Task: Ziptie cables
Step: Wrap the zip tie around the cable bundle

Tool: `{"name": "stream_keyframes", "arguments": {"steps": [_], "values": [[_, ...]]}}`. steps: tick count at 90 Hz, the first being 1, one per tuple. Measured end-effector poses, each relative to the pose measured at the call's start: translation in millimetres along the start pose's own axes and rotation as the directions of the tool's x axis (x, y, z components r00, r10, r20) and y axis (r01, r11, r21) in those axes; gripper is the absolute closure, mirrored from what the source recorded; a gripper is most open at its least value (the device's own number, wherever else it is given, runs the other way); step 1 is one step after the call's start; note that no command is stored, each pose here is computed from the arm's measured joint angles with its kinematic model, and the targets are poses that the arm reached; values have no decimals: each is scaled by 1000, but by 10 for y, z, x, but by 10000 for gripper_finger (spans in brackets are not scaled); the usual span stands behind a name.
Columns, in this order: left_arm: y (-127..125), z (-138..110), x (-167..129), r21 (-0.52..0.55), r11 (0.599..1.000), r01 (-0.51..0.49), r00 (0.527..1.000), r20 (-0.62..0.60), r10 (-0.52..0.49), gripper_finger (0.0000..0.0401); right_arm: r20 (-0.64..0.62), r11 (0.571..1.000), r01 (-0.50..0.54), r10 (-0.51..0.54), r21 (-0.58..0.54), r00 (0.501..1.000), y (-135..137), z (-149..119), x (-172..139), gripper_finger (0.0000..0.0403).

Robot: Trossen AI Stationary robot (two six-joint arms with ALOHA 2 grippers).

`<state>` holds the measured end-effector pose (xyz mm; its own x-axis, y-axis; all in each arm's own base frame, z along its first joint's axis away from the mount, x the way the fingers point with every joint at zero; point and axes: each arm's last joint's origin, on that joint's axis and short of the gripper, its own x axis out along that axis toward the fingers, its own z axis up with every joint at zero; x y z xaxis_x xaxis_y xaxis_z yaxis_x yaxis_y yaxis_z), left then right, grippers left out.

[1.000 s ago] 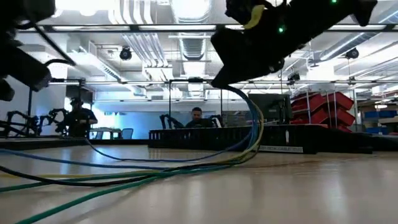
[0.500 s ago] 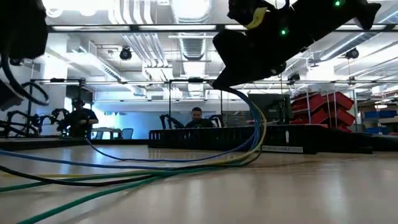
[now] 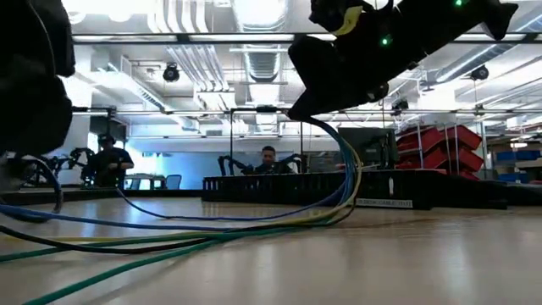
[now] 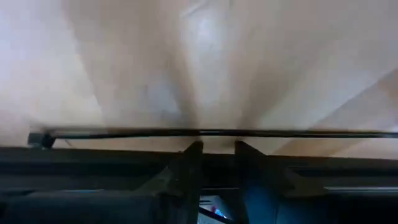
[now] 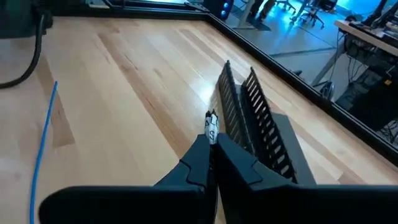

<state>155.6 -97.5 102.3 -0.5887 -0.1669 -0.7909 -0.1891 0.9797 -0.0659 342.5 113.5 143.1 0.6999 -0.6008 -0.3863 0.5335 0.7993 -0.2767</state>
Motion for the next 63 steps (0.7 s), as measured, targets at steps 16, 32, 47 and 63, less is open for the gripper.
{"name": "stream_keyframes", "arguments": {"steps": [16,32,47,63], "values": [[-102,139,-141,117,985,-126,991,60,120,335,0,1000,0,0,3,1000,0,1,1,400],[-154,270,-375,212,929,-303,944,200,262,341,1,1000,-8,8,7,1000,3,6,1,400],[-138,483,-697,185,873,-451,835,432,340,342,-4,1000,-26,26,5,1000,7,10,5,400],[-141,840,-1175,47,861,-507,597,739,311,342,-5,999,-26,26,-21,1000,7,10,6,400]]}}
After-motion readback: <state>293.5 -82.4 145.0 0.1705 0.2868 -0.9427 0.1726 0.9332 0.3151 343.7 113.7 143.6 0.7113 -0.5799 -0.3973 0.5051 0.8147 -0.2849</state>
